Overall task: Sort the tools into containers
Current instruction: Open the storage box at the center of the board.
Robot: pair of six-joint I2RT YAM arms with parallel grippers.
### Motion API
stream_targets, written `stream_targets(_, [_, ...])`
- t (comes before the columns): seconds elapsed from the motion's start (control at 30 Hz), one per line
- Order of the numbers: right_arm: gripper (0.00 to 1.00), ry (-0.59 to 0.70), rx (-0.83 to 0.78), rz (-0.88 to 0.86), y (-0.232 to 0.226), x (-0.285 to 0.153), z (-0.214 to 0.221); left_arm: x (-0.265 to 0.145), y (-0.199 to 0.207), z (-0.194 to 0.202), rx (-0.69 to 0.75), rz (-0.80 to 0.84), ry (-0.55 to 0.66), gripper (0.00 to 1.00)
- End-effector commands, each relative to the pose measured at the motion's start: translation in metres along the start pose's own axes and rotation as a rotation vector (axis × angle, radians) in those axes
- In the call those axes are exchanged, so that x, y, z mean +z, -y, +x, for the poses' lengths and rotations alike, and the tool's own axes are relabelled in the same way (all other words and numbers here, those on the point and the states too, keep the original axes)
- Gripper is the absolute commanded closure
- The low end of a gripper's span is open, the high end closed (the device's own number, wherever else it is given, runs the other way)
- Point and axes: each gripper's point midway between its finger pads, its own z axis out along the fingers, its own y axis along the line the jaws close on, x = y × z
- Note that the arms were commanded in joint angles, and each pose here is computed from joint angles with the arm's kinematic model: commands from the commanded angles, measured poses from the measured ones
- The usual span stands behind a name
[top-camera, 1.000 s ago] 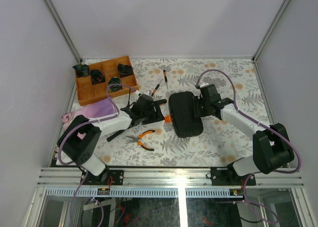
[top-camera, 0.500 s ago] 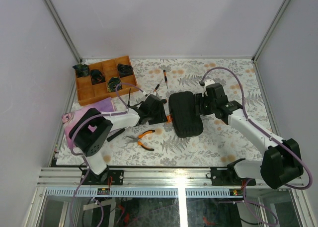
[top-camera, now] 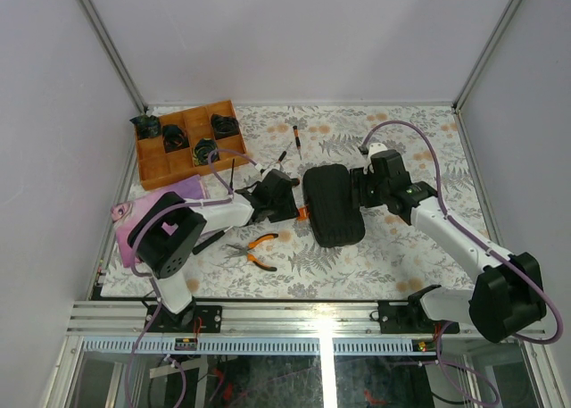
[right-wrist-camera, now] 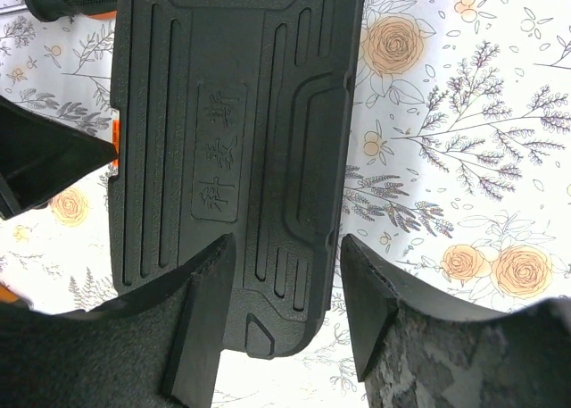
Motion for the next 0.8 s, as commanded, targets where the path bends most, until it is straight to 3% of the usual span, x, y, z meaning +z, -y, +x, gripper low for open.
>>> stream_targets(0.0, [0.43,0.076,0.004,-0.026,-0.007,-0.015,-0.024,0.009,0.0,0.001,-0.027,-0.014,0.006,0.62])
stream_targets(0.13, [0.43,0.088,0.02,-0.045,-0.011,-0.017,-0.026,0.011,0.0,0.006,-0.045,-0.01,-0.003,0.63])
stream_targets(0.37, [0.22,0.133,-0.012,0.018,-0.011,-0.02,-0.026,0.016,-0.004,0.012,-0.078,-0.023,-0.016,0.68])
stream_targets(0.77, [0.02,0.178,-0.182,0.095,-0.039,-0.02,-0.012,0.022,-0.012,0.023,-0.11,-0.033,-0.041,0.77])
